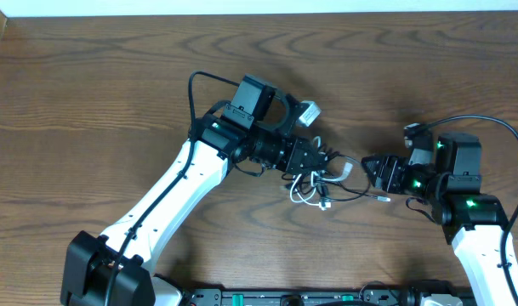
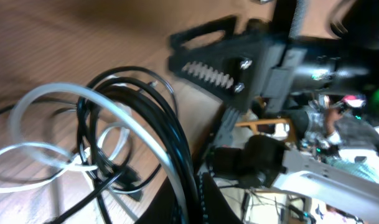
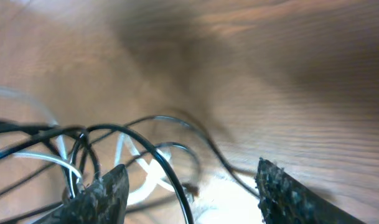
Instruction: Untangle cables
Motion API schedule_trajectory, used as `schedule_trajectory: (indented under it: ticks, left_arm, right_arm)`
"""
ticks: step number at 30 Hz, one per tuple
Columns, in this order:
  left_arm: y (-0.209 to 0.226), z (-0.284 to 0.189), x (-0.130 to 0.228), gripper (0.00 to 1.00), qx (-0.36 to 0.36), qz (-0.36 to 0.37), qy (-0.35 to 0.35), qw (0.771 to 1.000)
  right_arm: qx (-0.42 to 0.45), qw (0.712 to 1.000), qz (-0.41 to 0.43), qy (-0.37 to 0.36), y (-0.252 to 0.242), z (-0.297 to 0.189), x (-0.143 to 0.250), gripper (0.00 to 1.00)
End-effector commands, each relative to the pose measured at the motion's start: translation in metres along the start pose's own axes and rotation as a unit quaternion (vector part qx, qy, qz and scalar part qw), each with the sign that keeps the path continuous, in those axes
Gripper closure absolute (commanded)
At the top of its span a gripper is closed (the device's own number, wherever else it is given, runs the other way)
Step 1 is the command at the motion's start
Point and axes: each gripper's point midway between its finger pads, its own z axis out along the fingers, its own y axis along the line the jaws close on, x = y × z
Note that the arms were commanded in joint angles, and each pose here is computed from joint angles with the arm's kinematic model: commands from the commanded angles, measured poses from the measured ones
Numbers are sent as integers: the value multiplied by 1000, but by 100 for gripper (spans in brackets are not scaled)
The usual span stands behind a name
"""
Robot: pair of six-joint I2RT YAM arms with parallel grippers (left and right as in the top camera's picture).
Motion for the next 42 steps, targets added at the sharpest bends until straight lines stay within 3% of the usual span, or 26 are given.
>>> schedule_trajectory:
  ticks: [1,6,8,11,15,20,24,28,31,34,38,42]
  left_arm:
    - [-30,-6,-5,92,71,41,-2,997]
    - [-35,-7,-8,92,84,51,-6,995]
    - [-43,-8,-8,92,108,59,-3,992]
    - [-54,-11,-8,92,138,74,-2,988]
    - [-54,-11,-9,92,137,78,-4,988]
    - [-24,-5,-15,92,51,58,-22,997]
    - [2,-6,-25,92,-23,-3,-47,999]
    - [14,-17,-37,93,-38,-57,-75,995]
    - [35,-38,-51,93,-52,-171,-118,977]
    - [36,-52,-60,92,-20,-230,-133,964]
    - [-7,-63,-69,93,98,-194,-106,970]
    - [-38,-69,-70,92,166,-163,-76,969]
  right_arm:
    - [-70,996,-41,23,27,-3,8,38]
    - [-139,985,-91,42,54,-6,19,36]
    - [-138,984,-108,43,56,-4,21,43]
    - [-116,985,-118,42,51,0,22,44]
    - [-130,983,-121,47,57,-1,24,40]
    - [-177,975,-131,40,74,-6,22,29]
    - [-156,978,-140,4,66,-7,4,28]
    - [-93,988,-121,-31,37,-10,-15,29]
    - [-69,993,-81,-57,16,-19,-29,29]
    - [-62,994,-63,-64,7,-23,-32,25]
    - [-134,981,-133,-47,31,-27,-19,24]
    - [-220,954,-201,-31,60,-34,0,22]
